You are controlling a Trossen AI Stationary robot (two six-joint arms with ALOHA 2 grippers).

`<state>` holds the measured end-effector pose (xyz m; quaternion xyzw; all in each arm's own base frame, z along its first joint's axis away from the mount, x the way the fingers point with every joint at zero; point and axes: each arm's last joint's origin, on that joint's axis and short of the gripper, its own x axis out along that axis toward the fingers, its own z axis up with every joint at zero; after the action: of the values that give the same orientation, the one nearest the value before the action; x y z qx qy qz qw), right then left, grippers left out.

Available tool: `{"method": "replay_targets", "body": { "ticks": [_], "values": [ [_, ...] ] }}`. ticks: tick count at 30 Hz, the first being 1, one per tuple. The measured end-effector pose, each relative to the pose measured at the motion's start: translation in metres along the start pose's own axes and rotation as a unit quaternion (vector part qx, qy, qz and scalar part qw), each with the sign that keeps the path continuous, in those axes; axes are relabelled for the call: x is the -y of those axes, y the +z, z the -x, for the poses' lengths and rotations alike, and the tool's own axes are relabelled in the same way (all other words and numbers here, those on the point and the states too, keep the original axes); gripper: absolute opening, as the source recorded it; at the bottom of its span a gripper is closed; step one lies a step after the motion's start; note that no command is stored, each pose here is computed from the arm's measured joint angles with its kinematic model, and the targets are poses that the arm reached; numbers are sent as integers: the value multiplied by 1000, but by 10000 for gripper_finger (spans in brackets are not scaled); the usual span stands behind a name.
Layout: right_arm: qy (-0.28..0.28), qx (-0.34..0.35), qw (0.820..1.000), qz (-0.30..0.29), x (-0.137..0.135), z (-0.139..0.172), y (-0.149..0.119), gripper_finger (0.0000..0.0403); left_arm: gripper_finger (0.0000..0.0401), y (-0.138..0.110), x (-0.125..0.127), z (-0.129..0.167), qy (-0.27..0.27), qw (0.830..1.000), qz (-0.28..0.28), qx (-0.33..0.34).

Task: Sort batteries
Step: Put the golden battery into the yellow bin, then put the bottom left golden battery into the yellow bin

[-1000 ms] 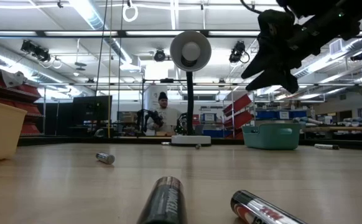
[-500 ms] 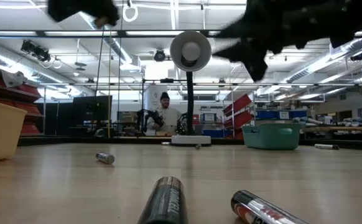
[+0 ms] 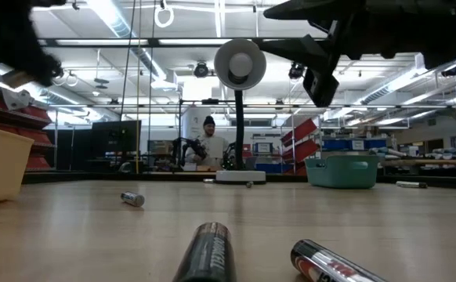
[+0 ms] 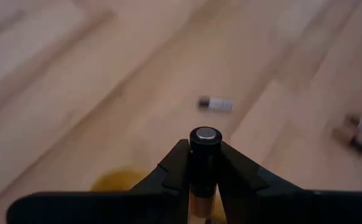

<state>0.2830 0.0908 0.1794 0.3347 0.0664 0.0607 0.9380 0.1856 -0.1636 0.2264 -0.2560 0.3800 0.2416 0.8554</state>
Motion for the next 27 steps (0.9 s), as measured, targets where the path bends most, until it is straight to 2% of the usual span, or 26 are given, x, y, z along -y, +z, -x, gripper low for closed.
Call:
{"method": "replay_targets", "body": {
  "ticks": [9, 15, 17, 20, 23, 27],
  "values": [
    [-24, 87, 995, -53, -6, 1, 9, 134, 68, -27, -9, 0, -9, 996, -43, -73],
    [1, 107, 989, -100, -18, -11, 25, 152, 68, -41, -17, -7, -16, 987, -96, -125],
    [4, 103, 990, -96, -28, -17, 30, 162, 72, -43, -19, -11, -19, 986, -102, -127],
    [-9, 81, 994, -79, -46, -30, 39, 179, 99, -47, -27, -16, -8, 985, -111, -128],
    [-47, 43, 997, -35, -63, -42, 48, 193, 135, -50, -33, -21, 3, 986, -101, -135],
    [-114, 15, 993, 6, -77, -48, 57, 204, 172, -51, -34, -23, 3, 984, -96, -152]
  ]
}}
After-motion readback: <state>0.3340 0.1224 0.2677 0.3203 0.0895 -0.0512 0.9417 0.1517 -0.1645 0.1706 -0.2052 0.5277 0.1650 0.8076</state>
